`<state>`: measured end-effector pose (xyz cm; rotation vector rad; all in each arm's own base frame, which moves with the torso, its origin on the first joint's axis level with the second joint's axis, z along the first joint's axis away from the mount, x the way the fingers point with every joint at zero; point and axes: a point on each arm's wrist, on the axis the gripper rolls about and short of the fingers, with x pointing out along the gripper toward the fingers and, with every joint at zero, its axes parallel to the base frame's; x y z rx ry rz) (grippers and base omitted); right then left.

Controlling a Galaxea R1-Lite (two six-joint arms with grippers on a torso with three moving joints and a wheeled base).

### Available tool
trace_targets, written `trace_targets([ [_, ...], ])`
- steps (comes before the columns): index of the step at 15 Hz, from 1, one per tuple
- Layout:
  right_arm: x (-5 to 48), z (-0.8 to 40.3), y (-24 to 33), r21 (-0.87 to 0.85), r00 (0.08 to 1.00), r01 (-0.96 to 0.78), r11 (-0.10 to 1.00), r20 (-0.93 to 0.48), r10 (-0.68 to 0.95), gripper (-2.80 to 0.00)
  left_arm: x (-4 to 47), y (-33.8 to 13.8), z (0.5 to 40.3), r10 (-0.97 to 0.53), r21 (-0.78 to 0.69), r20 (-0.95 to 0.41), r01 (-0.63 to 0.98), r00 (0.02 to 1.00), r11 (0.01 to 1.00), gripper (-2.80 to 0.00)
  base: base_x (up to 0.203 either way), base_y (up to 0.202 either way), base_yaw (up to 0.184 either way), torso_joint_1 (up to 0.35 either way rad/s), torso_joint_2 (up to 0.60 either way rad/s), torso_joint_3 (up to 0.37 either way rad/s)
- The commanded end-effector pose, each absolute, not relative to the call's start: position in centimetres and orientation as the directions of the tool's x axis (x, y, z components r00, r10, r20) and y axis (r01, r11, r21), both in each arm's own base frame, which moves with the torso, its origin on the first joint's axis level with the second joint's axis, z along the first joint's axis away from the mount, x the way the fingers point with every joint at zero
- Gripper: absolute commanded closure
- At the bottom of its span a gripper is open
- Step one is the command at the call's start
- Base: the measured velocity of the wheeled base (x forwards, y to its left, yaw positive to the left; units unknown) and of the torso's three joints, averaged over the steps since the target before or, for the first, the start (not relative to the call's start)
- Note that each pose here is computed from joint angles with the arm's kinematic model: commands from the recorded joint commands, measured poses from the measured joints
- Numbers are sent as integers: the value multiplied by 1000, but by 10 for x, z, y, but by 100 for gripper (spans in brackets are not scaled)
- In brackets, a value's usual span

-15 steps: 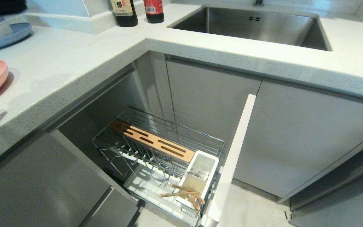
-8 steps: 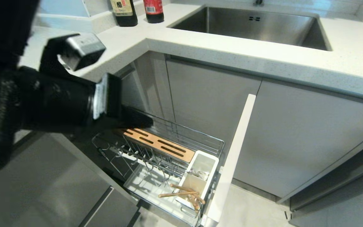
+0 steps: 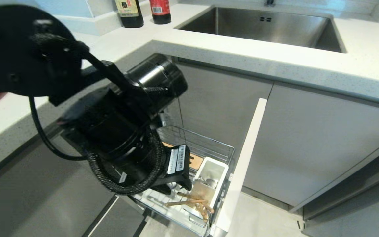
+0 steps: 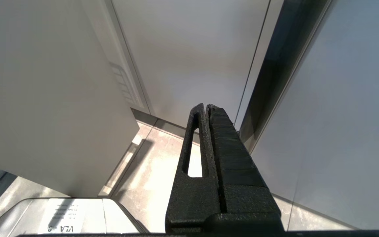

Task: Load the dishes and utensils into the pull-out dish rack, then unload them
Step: Take the chopsticks out of the cupboard

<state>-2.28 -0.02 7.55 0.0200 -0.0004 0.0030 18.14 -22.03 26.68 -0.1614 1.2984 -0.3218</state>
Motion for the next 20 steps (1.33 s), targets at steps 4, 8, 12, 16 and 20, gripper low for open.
trace_targets([
  [4, -23, 75, 0, 20, 1000, -3, 1000, 0, 3, 0, 221, -235, 232, -270, -269, -961, 25, 53, 963, -280, 0, 0, 0, 0, 0, 0],
  [8, -23, 75, 0, 20, 1000, -5, 1000, 0, 5, 0, 235, -218, 226, -239, -241, -969, 34, -65, 970, -280, 0, 0, 0, 0, 0, 0],
  [12, -23, 75, 0, 20, 1000, -3, 1000, 0, 3, 0, 251, -211, 209, -248, -252, -955, 3, -162, 968, -280, 0, 0, 0, 0, 0, 0],
  [16, -23, 75, 0, 20, 1000, -4, 1000, 0, 4, 0, 272, -214, 183, -257, -266, -930, -2, -261, 964, -280, 0, 0, 0, 0, 0, 0],
  [20, -23, 75, 0, 20, 1000, -3, 1000, 0, 3, 0, 285, -213, 164, -256, -265, -916, -12, -308, 964, -280, 0, 0, 0, 0, 0, 0],
])
